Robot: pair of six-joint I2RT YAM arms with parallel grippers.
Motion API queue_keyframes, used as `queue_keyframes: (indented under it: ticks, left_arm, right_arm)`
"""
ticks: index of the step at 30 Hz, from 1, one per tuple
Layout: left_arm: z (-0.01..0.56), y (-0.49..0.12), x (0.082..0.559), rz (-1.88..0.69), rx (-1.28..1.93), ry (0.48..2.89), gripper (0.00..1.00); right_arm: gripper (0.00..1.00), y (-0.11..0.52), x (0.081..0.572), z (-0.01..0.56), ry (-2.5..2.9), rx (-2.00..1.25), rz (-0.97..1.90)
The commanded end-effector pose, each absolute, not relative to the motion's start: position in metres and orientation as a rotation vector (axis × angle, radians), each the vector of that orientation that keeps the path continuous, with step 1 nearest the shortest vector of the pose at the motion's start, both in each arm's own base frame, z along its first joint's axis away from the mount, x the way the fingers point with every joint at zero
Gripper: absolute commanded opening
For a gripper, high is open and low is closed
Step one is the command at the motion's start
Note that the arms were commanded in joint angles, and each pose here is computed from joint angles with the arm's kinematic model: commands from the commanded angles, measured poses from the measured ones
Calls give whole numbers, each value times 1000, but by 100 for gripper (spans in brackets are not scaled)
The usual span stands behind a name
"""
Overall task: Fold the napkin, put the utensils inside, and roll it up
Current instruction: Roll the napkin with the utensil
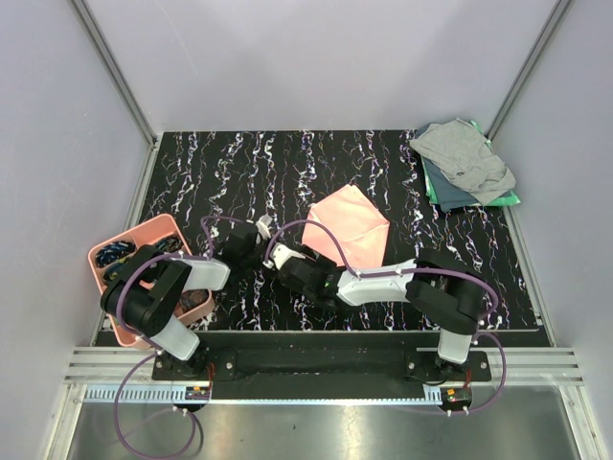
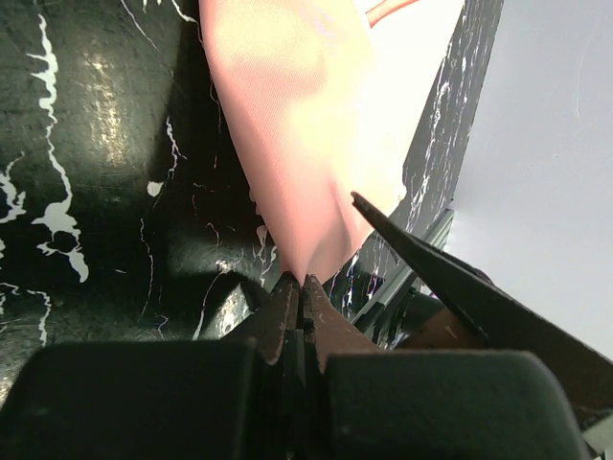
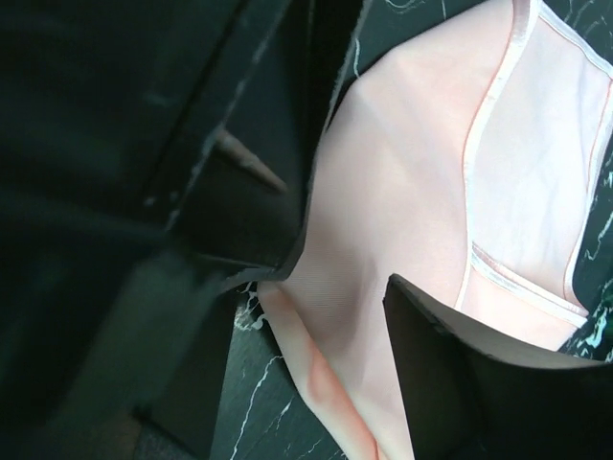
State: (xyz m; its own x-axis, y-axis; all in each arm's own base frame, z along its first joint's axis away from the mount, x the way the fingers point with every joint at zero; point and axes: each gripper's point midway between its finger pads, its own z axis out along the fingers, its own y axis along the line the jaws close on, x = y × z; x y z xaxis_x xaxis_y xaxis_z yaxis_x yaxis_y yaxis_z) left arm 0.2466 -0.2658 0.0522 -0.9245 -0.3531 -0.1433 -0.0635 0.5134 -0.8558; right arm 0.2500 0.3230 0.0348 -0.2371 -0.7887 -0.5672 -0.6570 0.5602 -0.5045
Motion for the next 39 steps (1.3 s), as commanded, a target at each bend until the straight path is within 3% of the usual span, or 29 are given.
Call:
queue_keyframes:
  ticks: [1,13,19,20,23,24,27,30,34,39]
  left_arm:
    - [75,-267,256,-1436,-301,2370,0]
    - [76,-262,261,-1426,-317,2357,0]
    - [75,-263,261,-1429,-299,2361,0]
    - [74,-262,261,-1427,-297,2363,2]
    - [73,-260,262,-1429,-293,2357,24]
    - [73,-258,261,-1429,-299,2355,36]
    - [76,-253,264,-1427,-309,2336,55]
    - [79,-249,266,-1409,-303,2339,64]
    - [75,-237,268,-1291,-257,2359,70]
    - [77,-218,273,-1117,-238,2370,70]
  right_arm:
    - [68,321,265,46,1939,-1029,-303]
    - [51,294,252,38,1985,-1013,-316]
    - [24,296,249,33,1978,-1060,-294]
    - [17,298,249,34,1974,-1066,-284]
    - [9,304,245,35,1967,-1119,-227]
    - [3,307,242,37,1965,-1142,-198]
    - [0,316,235,39,1986,-1194,-117]
    - [0,320,231,39,2048,-1235,-44]
    - [0,322,227,42,2125,-1270,35]
    - [0,329,226,49,2213,-1294,195]
